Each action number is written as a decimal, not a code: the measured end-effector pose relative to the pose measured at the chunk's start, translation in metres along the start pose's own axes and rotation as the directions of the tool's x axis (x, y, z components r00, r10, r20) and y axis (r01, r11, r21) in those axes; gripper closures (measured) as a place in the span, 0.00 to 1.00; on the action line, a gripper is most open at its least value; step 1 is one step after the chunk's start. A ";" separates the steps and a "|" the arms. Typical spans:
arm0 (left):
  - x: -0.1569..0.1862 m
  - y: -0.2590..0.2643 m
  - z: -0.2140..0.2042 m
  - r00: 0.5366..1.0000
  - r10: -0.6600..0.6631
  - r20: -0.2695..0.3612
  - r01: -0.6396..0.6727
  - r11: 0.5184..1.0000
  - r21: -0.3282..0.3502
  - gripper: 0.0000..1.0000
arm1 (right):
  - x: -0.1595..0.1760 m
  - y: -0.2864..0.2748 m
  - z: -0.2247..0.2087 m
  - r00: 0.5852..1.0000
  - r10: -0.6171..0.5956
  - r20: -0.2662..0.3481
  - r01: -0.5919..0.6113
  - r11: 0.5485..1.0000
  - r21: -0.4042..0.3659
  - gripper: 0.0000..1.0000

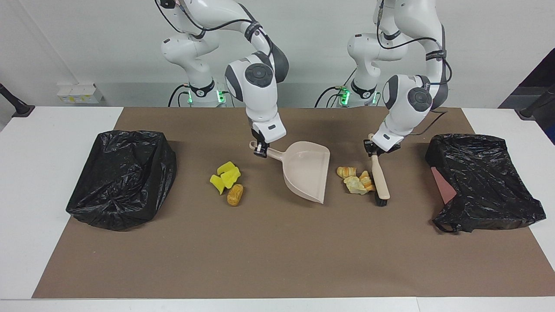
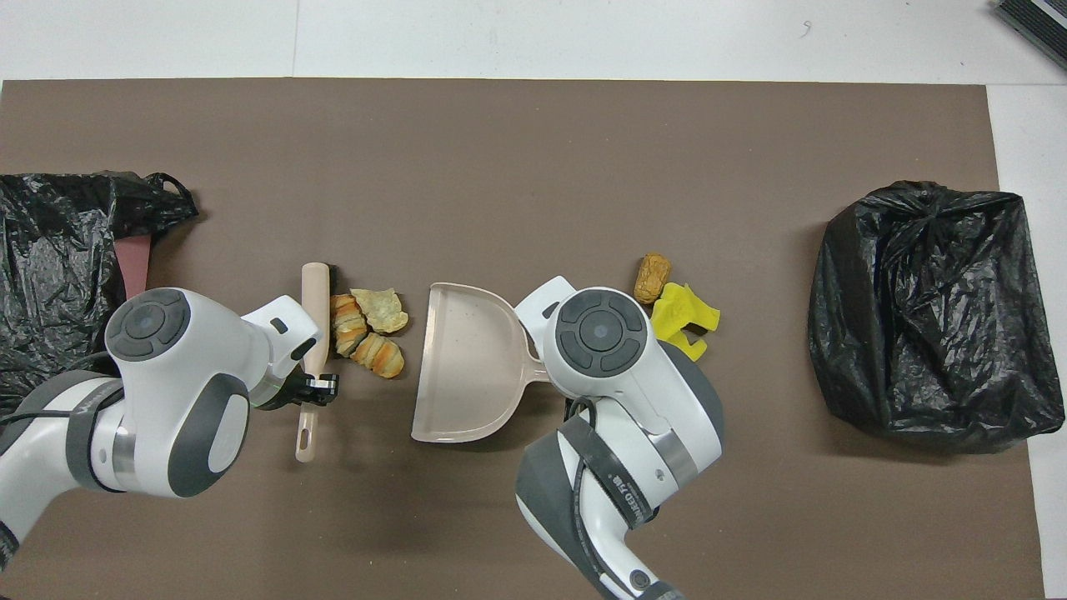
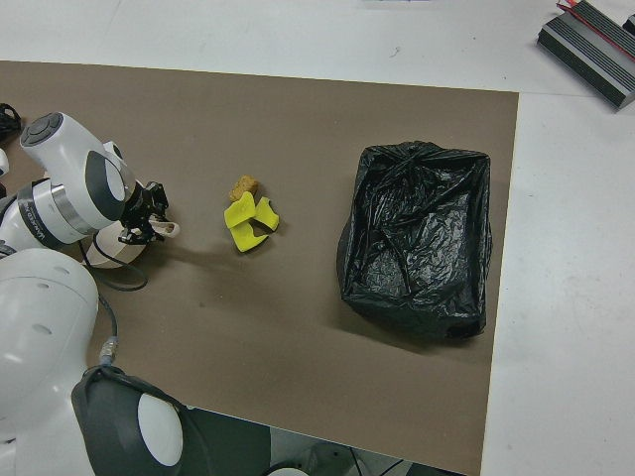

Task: Sweep and dump trash in bin
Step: 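Sweep the bread with the left gripper while the right gripper holds the dustpan, then lift the dustpan with the right gripper while the left gripper drops the brush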

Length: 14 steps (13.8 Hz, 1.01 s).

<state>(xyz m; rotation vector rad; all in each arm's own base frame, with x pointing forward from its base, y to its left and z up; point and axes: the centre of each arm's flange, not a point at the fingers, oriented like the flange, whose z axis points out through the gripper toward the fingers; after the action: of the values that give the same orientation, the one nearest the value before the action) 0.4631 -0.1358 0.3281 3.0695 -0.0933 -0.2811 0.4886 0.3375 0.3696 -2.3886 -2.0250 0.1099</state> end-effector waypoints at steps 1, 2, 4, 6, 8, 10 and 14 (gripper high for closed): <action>-0.003 0.011 0.001 1.000 -0.004 0.004 0.004 1.000 -0.012 0.74 | 0.002 -0.003 0.004 1.000 0.009 -0.005 -0.009 1.000 -0.005 0.68; -0.006 0.025 0.002 1.000 -0.003 0.009 0.003 1.000 -0.024 0.74 | 0.003 -0.005 0.006 1.000 0.018 -0.004 -0.018 1.000 -0.005 0.68; -0.017 0.060 0.005 1.000 0.010 0.022 -0.009 0.998 -0.057 0.74 | 0.002 -0.005 0.007 1.000 0.030 -0.003 -0.030 1.000 -0.002 0.68; -0.031 0.095 0.008 0.999 0.025 0.038 -0.021 0.995 -0.096 0.74 | 0.002 -0.005 0.008 0.999 0.034 -0.003 -0.034 0.999 -0.001 0.68; -0.046 0.125 0.010 0.998 0.030 0.053 -0.024 0.993 -0.116 0.74 | 0.001 -0.005 0.008 0.999 0.036 -0.002 -0.036 0.999 0.001 0.68; -0.054 0.143 0.006 0.999 0.019 0.050 -0.013 0.993 -0.117 0.74 | 0.000 -0.005 0.009 0.999 0.037 -0.002 -0.037 0.999 0.001 0.68; -0.029 0.117 -0.030 0.998 -0.045 0.040 0.051 0.987 -0.153 0.74 | -0.002 -0.003 0.009 0.999 0.042 -0.002 -0.042 0.999 0.002 0.68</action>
<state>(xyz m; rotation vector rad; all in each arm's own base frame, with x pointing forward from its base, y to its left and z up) 0.4334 -0.2492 0.3707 2.9165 0.0010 -0.3306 0.4853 0.3358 0.3612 -2.4301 -1.9731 0.1099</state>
